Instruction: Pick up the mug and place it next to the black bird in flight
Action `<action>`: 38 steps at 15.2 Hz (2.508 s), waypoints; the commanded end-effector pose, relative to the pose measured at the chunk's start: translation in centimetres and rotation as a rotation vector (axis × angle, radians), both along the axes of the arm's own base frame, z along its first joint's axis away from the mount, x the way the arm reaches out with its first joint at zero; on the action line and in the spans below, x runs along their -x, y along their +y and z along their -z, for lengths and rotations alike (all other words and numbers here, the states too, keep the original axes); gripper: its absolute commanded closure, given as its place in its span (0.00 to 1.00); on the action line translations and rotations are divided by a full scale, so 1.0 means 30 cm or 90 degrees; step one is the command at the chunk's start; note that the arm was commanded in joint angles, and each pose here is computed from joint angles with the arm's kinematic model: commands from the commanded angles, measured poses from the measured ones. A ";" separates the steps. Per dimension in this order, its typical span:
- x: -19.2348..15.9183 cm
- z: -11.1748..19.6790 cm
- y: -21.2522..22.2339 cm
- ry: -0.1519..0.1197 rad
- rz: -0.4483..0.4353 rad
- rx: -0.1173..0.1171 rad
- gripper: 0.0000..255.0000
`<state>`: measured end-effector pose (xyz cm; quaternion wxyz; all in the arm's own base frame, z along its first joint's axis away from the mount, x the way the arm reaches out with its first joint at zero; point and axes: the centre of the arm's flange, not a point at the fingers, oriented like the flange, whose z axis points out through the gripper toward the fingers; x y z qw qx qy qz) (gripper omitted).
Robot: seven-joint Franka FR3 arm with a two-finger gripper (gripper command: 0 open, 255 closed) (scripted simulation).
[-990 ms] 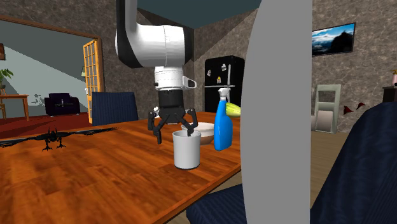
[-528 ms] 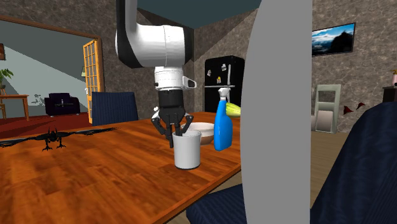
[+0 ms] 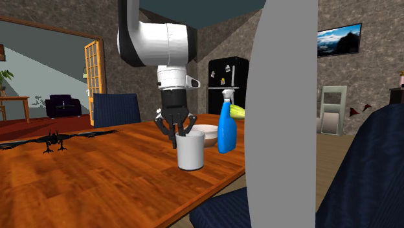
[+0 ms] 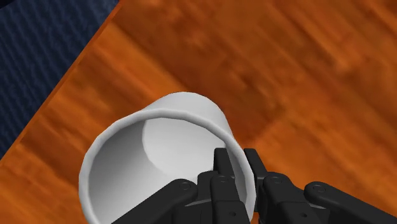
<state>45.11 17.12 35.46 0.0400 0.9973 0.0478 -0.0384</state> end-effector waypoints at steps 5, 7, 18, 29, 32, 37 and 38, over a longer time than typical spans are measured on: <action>0.001 -0.103 0.001 0.000 0.000 0.000 1.00; 0.001 -0.138 0.001 0.000 0.000 0.000 1.00; 0.001 -0.332 0.001 0.000 0.000 0.000 1.00; 0.001 -0.526 0.001 0.000 0.000 0.000 1.00; 0.022 -0.557 0.040 0.000 0.000 0.000 1.00; 0.127 -0.558 0.233 0.000 0.000 0.000 1.00; 0.148 -0.558 0.272 0.000 0.000 0.000 1.00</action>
